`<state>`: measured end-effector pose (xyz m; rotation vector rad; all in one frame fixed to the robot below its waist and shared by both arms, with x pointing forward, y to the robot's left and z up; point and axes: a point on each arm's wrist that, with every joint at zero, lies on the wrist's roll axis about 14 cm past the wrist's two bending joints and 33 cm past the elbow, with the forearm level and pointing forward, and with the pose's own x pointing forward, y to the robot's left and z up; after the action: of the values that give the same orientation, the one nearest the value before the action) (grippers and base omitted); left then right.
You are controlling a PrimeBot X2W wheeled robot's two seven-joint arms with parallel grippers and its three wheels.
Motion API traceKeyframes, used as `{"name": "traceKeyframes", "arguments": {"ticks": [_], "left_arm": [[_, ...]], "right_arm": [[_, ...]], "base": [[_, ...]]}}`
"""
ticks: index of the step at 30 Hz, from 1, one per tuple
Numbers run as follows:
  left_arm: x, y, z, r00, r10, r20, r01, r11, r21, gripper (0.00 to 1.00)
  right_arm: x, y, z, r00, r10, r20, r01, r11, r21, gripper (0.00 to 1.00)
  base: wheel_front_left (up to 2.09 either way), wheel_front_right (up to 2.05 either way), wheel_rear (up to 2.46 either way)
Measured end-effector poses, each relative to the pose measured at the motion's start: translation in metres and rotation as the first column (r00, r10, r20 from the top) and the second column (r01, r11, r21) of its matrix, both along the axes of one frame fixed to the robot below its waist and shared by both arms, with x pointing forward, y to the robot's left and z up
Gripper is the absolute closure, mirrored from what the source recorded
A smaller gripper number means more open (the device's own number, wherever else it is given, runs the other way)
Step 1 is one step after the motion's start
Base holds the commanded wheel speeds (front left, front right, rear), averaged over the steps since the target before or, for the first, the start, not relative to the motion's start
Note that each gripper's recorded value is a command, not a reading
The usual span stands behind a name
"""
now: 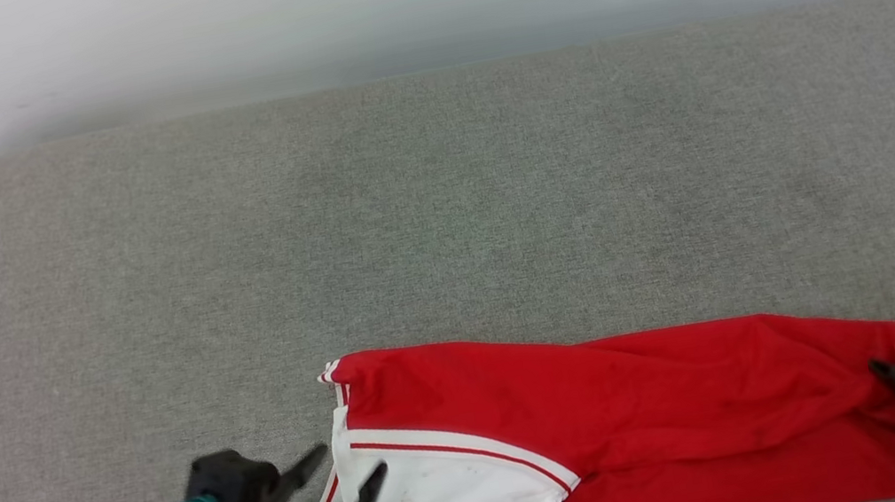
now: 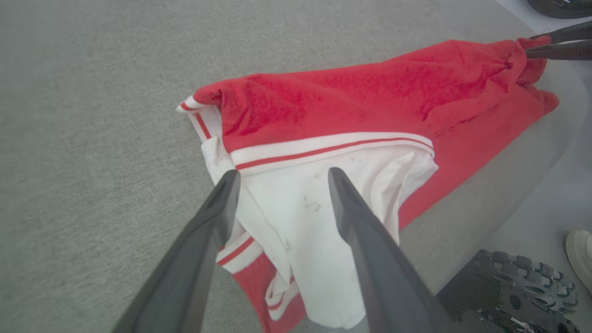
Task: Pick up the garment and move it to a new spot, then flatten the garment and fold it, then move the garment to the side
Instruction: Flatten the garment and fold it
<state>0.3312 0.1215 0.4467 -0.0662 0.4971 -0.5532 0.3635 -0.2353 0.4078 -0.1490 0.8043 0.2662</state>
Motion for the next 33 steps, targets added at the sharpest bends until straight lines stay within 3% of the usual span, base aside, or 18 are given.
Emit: {"name": "traceKeyframes", "arguments": {"ticks": [4,10,15,19,23,27,33], "left_arm": [[0.023,0.012,0.027,0.985,0.123,0.120,-0.116,0.991,-0.063,0.00],[0.048,0.038,0.064,0.901,0.289,0.323,-0.255,0.956,-0.145,0.00],[0.054,0.052,0.080,0.831,0.374,0.412,-0.332,0.927,-0.172,0.00],[0.057,0.063,0.115,0.719,0.491,0.492,-0.395,0.871,-0.293,0.00],[0.047,0.077,0.116,0.660,0.522,0.541,-0.441,0.852,-0.283,0.00],[0.040,0.079,0.106,0.665,0.452,0.595,-0.435,0.882,-0.183,0.00],[0.039,0.089,0.102,0.647,0.478,0.594,-0.465,0.865,-0.189,0.00]], "right_arm": [[0.016,0.003,0.032,0.995,-0.029,0.096,0.025,0.999,0.041,0.00],[0.028,0.002,0.062,0.976,-0.100,0.192,0.085,0.992,0.089,0.00],[0.022,0.001,0.054,0.970,-0.172,0.173,0.150,0.980,0.133,0.00],[0.016,-0.017,0.042,0.944,-0.298,0.143,0.274,0.948,0.164,0.00],[0.009,-0.019,0.023,0.925,-0.369,0.086,0.348,0.917,0.192,0.00],[0.000,-0.028,0.003,0.911,-0.411,0.037,0.401,0.903,0.154,0.00],[-0.010,-0.019,-0.029,0.898,-0.435,-0.071,0.440,0.884,0.154,0.00]], "base": [[0.00,0.00,0.00],[0.00,0.00,0.00],[0.00,0.00,0.00],[0.00,0.00,0.00],[0.00,0.00,0.00],[0.00,0.00,0.00],[0.00,0.00,0.00]]}}
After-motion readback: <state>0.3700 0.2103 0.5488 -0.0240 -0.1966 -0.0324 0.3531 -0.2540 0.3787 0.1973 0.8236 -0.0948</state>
